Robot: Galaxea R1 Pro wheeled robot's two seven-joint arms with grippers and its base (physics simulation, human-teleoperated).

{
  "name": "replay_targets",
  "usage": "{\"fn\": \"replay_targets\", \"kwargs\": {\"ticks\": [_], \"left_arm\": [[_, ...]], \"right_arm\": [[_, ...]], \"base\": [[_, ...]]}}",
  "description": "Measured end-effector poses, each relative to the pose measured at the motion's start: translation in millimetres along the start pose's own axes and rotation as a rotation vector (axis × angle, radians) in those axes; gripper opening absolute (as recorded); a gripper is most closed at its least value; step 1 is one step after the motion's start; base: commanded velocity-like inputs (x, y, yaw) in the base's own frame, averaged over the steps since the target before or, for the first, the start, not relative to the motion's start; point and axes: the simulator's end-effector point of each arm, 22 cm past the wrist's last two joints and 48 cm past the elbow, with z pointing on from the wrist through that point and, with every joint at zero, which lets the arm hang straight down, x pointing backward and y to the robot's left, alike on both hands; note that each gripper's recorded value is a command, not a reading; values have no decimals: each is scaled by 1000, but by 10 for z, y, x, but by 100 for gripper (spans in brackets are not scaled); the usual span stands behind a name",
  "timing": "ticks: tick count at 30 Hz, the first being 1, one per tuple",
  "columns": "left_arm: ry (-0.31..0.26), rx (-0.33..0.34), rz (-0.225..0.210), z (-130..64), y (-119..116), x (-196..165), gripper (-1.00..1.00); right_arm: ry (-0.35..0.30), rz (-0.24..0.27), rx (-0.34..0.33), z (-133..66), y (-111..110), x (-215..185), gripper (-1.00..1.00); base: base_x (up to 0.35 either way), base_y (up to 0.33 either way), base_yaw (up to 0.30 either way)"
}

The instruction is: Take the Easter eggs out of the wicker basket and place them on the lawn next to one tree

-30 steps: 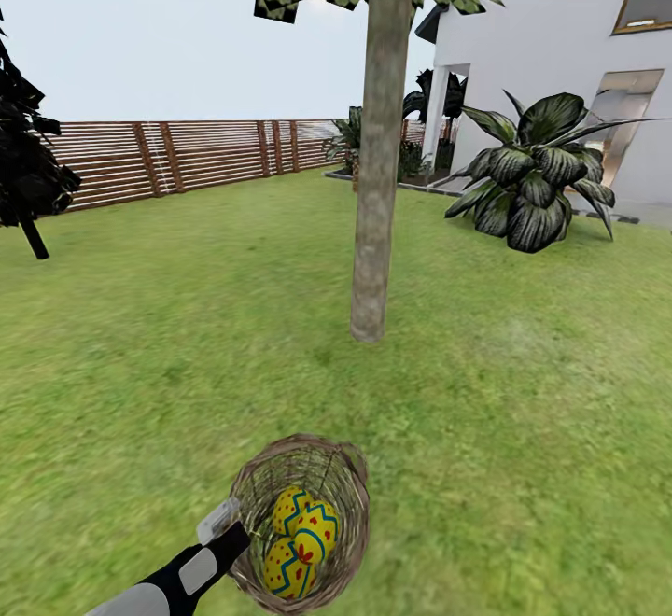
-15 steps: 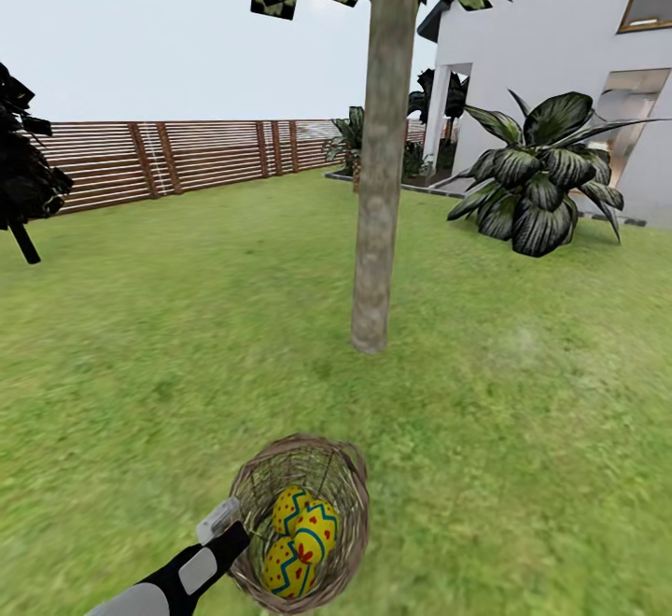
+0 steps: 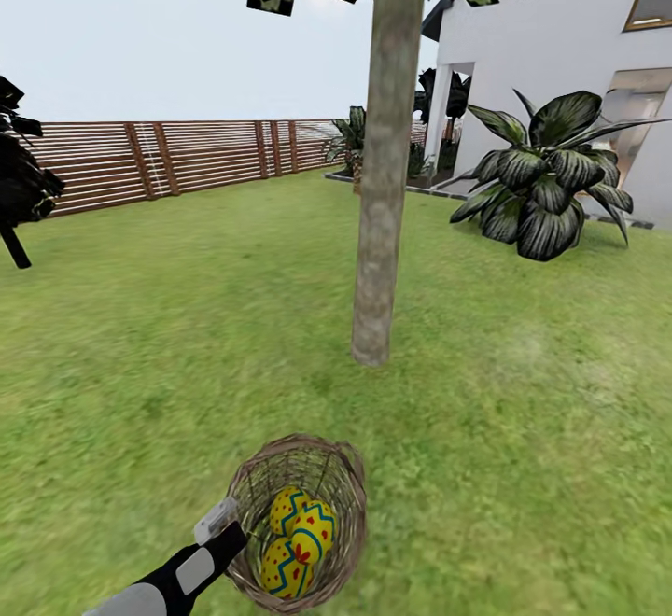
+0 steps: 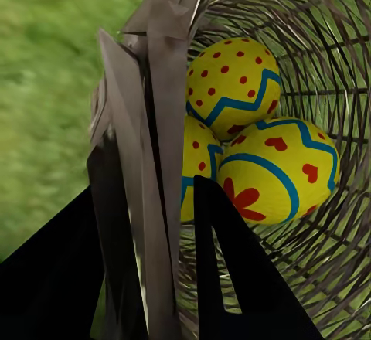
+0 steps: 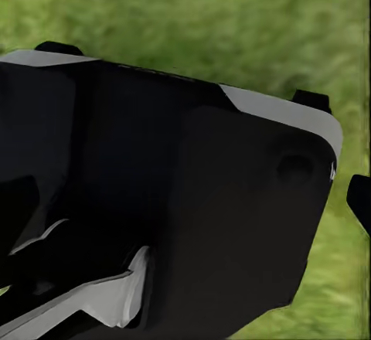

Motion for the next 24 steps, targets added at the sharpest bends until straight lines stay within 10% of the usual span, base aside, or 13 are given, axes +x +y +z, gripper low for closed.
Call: {"fn": "replay_targets", "kwargs": {"ticks": [12, 24], "left_arm": [[5, 6, 3, 0, -44, 37, -100], [5, 6, 3, 0, -45, 42, -100]], "right_arm": [[-54, -23, 306, -88, -610, -123, 100], [-78, -14, 342, -131, -727, -176, 100]], "base": [[341, 0, 0], [341, 0, 0]]}}
